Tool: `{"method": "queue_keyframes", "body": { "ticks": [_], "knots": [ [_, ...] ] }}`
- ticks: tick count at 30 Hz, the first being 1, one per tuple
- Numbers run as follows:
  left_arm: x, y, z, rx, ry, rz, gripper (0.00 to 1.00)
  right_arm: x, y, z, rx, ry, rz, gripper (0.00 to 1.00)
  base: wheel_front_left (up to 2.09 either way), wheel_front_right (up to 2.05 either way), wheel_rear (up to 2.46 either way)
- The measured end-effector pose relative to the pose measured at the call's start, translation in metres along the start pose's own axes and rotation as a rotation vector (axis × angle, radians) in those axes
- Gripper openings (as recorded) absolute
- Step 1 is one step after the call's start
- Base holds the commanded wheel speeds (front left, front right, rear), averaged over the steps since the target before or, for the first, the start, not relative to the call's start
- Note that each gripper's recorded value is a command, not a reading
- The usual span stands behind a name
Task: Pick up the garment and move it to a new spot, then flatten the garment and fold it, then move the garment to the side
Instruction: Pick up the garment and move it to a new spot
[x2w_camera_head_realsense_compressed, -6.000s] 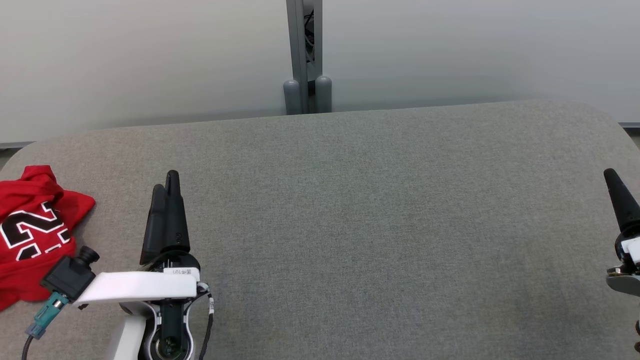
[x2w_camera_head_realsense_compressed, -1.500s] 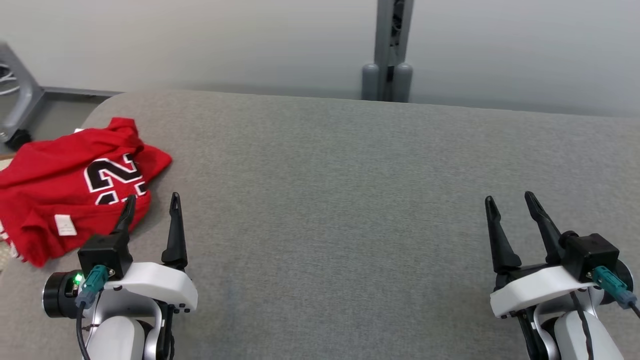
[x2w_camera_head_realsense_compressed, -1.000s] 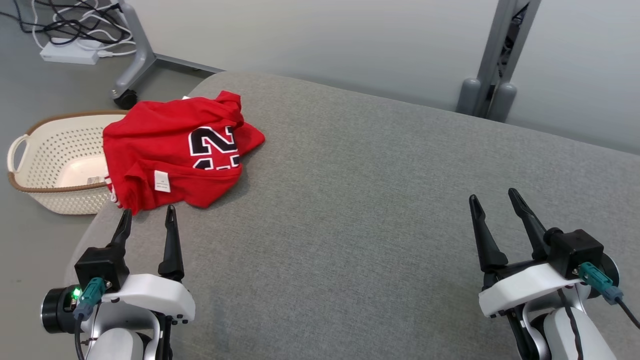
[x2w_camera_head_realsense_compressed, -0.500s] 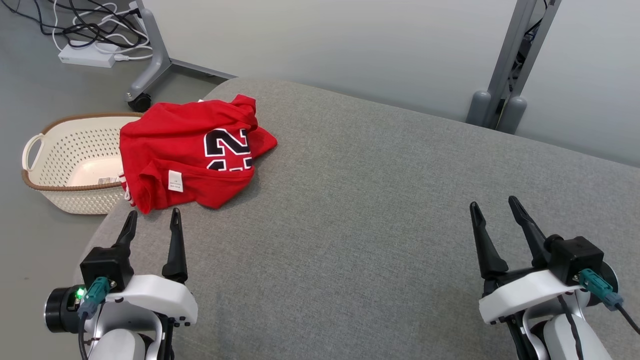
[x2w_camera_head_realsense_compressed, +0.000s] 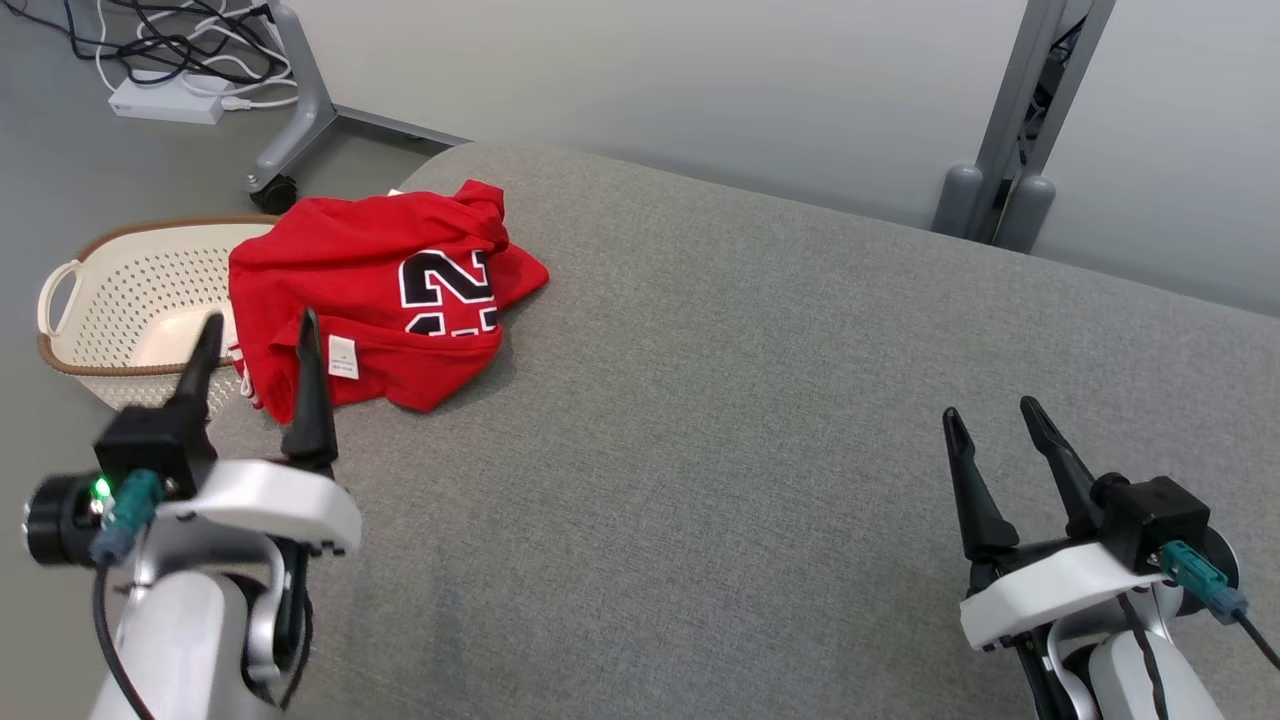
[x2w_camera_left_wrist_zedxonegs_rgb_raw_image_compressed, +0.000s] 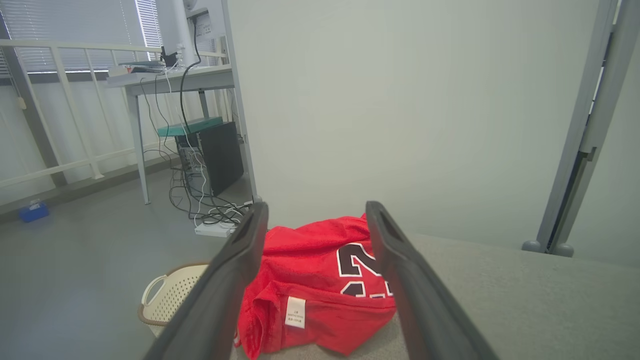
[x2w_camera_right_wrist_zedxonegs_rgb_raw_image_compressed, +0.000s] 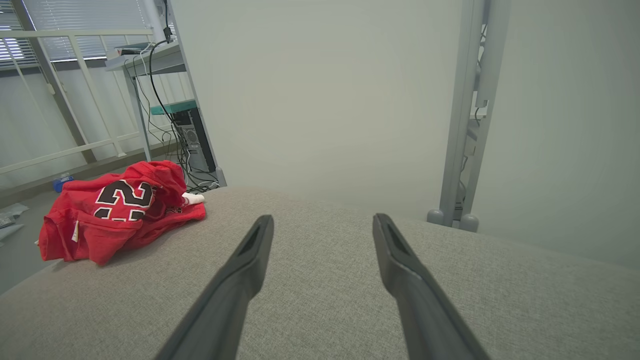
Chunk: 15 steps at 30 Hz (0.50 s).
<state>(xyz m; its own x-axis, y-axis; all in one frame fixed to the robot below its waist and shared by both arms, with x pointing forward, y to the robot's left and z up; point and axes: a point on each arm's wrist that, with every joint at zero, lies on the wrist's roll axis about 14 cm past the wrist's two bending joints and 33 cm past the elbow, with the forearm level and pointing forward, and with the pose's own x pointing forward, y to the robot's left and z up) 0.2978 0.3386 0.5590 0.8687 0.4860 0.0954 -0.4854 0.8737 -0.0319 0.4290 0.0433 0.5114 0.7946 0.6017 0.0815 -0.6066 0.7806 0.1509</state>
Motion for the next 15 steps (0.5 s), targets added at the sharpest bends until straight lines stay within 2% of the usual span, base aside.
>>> {"method": "queue_keyframes", "body": {
  "ticks": [4,8,11,15],
  "knots": [
    [0.032,-0.005,0.043,0.035,-0.087,-0.033,1.00,0.005,-0.002,0.000,-0.004,-0.001,0.003,1.00,0.00,0.00,0.00],
    [0.063,-0.015,0.054,0.042,-0.061,-0.074,1.00,0.008,-0.008,-0.004,-0.007,0.008,-0.005,1.00,0.00,0.00,0.00],
    [0.085,-0.023,0.032,0.054,0.060,-0.109,1.00,0.010,-0.017,-0.006,-0.012,0.012,-0.020,1.00,0.00,0.00,0.00],
    [0.104,-0.035,-0.023,0.054,0.274,-0.146,1.00,0.010,-0.031,-0.013,-0.020,0.031,-0.040,1.00,0.00,0.00,0.00]
  ]
}}
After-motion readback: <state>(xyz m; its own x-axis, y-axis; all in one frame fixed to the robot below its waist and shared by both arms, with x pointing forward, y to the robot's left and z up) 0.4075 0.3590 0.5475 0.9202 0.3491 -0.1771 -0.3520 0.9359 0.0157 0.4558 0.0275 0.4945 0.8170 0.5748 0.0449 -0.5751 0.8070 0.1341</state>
